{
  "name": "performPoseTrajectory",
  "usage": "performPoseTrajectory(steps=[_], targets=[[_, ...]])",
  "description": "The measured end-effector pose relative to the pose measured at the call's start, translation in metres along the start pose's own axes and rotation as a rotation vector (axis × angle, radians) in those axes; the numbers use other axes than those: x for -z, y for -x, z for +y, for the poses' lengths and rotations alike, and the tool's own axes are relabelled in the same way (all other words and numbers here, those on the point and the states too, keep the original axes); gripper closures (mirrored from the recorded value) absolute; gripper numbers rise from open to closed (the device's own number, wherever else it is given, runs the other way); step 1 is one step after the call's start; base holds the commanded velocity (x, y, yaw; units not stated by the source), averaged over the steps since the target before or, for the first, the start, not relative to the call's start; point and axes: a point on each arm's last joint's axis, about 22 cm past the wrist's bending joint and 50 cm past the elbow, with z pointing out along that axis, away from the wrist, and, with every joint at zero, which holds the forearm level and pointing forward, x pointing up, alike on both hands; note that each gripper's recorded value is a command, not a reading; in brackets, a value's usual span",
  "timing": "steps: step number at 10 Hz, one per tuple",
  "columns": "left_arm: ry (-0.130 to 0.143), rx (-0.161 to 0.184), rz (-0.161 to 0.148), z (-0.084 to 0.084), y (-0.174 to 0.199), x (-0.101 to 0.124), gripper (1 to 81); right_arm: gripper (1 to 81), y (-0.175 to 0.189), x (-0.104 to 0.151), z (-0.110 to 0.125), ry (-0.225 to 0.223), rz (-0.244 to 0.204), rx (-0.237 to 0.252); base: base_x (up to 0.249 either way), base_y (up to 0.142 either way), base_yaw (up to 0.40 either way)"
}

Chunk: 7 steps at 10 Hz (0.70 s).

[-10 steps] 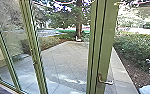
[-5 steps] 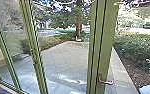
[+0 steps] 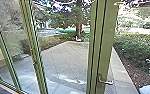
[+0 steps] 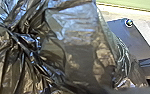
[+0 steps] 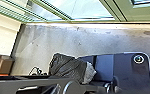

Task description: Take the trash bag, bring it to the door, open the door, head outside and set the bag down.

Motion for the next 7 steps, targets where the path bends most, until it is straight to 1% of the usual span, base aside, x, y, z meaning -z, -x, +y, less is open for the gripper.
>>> performPoseTrajectory(steps=[2, 4, 5, 7], targets=[[-0.002, 0.000, 0.000, 0.000, 0.000, 0.000, 81.1, 1.0, -0.025, 0.010, -0.010, -0.003, 0.027, 0.015, 0.000, 0.000, 0.000], [0.000, 0.000, 0.001, 0.002, -0.001, -0.001, 81.1, 1.0, -0.055, 0.030, -0.016, 0.018, 0.052, 0.043, 0.000, 0.000, 0.000], [0.001, 0.000, 0.001, 0.002, -0.001, -0.001, 81.1, 1.0, -0.068, 0.037, -0.019, 0.028, 0.058, 0.043, 0.000, 0.000, 0.000], [0.012, 0.001, 0.004, 0.012, -0.004, -0.004, 81.1, 1.0, -0.099, 0.052, -0.034, 0.035, 0.081, 0.031, 0.000, 0.000, 0.000]])
